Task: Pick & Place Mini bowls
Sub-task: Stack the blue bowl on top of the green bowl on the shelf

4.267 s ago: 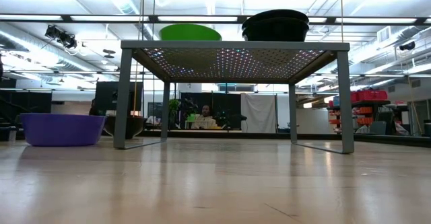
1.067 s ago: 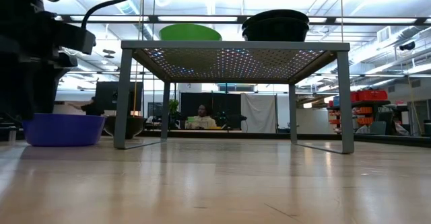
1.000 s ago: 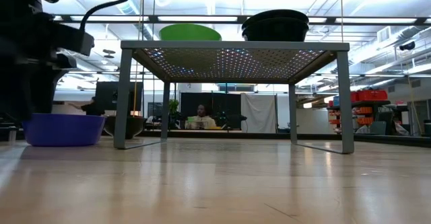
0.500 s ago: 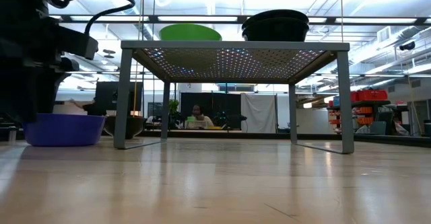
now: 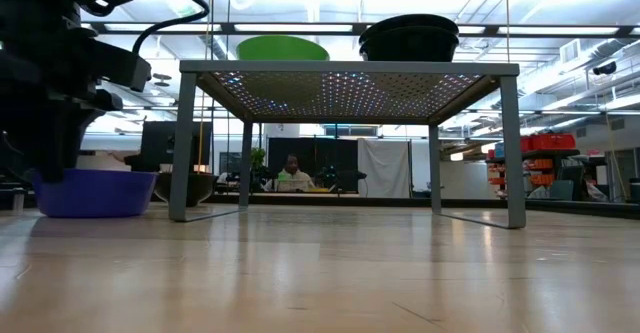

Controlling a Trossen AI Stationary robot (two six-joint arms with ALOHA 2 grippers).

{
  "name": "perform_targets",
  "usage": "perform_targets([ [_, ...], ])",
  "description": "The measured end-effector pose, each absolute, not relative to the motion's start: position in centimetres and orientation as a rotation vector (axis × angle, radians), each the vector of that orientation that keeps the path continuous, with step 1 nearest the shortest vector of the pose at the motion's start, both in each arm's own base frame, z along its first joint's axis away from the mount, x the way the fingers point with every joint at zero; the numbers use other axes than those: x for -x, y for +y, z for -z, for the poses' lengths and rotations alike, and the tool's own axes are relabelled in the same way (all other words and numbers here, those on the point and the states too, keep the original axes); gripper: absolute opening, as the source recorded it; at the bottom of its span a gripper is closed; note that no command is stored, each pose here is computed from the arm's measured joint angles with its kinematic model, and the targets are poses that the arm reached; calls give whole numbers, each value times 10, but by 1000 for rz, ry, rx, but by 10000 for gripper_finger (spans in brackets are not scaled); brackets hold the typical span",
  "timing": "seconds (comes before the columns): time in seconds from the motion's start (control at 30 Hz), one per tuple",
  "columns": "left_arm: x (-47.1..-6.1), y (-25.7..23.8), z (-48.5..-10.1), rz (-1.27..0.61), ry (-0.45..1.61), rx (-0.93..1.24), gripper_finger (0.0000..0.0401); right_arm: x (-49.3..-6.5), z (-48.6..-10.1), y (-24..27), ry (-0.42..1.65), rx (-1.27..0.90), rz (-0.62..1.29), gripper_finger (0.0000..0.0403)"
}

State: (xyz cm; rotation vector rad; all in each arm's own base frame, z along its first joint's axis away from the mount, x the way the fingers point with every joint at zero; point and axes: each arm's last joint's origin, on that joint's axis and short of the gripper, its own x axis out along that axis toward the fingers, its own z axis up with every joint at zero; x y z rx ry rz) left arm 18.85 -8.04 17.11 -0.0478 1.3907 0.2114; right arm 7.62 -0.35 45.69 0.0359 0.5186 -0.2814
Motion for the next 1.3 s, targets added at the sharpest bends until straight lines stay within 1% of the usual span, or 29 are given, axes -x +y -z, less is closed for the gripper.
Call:
perform_targets([
  [0.23, -189, -81, -171, -197, 1396, 60, 28, -76, -457, -3, 519, -36, 281, 0],
  [0.4, -189, -82, -171, -186, 1402, 70, 8, -76, -457, -3, 519, -36, 281, 0],
  [0.73, -189, -82, -172, -180, 1408, 88, 4, -76, -457, -3, 519, -36, 281, 0],
  [0.93, -193, -84, -182, -167, 1404, 93, 3, -76, -457, -3, 519, -35, 281, 0],
  [1.07, -197, -86, -194, -168, 1404, 93, 3, -76, -457, -3, 519, -35, 281, 0],
  [1.3, -205, -88, -231, -185, 1381, 66, 2, -76, -457, -3, 519, -33, 280, 0],
])
